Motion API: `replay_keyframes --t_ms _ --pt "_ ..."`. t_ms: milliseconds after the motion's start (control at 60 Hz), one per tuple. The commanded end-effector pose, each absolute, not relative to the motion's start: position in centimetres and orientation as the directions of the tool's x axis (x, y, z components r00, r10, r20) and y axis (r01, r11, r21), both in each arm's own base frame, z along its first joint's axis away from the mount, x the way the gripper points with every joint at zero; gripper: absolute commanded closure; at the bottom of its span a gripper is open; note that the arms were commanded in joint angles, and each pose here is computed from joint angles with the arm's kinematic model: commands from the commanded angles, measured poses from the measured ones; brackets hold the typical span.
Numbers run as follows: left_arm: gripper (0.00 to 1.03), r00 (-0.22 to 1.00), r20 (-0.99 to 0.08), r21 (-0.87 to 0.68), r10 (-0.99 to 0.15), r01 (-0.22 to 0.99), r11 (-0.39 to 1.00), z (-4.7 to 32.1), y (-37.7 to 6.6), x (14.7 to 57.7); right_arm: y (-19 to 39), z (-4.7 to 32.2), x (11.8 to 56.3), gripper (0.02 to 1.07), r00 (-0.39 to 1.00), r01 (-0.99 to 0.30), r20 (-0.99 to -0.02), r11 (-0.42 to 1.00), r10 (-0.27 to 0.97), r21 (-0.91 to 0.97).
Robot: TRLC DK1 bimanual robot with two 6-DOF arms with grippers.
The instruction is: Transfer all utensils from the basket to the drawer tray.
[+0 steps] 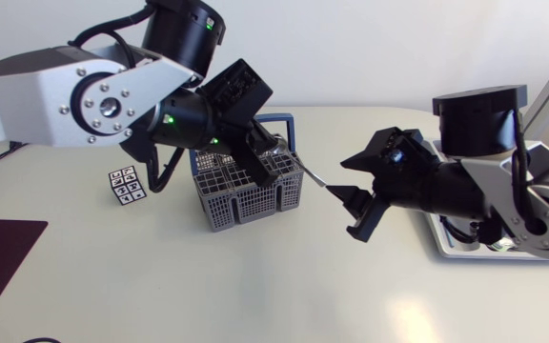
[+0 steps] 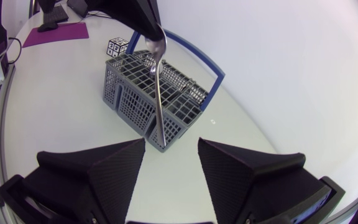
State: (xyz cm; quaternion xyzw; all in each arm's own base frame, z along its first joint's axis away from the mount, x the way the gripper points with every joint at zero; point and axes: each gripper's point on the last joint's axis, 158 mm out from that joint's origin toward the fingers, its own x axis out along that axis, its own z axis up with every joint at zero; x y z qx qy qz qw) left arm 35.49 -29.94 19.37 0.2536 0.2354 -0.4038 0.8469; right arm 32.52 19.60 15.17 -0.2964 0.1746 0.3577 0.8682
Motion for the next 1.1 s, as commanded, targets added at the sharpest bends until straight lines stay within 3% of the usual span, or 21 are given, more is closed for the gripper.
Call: replay_keyframes --t_ms 0,400,900,1083 --pt "1.00 0.550 -0.585 0.131 -0.596 0.790 0.599 20.7 -31.3 35.7 20.5 14.6 31.9 0.44 0.705 -0.706 -0.498 0.568 0.505 -0.423" --pt "1.00 0.462 -0.628 -0.073 -0.626 0.766 0.639 19.1 -33.0 33.9 23.2 15.7 32.9 0.45 0.818 -0.571 -0.379 0.529 0.433 -0.628" --pt "1.00 0.433 -0.655 -0.111 -0.619 0.756 0.646 17.8 -32.9 33.6 23.4 15.0 33.6 1.02 0.834 -0.546 -0.379 0.493 0.402 -0.677" --pt "0.97 0.430 -0.642 -0.130 -0.635 0.755 0.643 18.5 -33.2 33.6 23.4 14.5 33.5 1.02 0.825 -0.560 -0.398 0.483 0.400 -0.673"
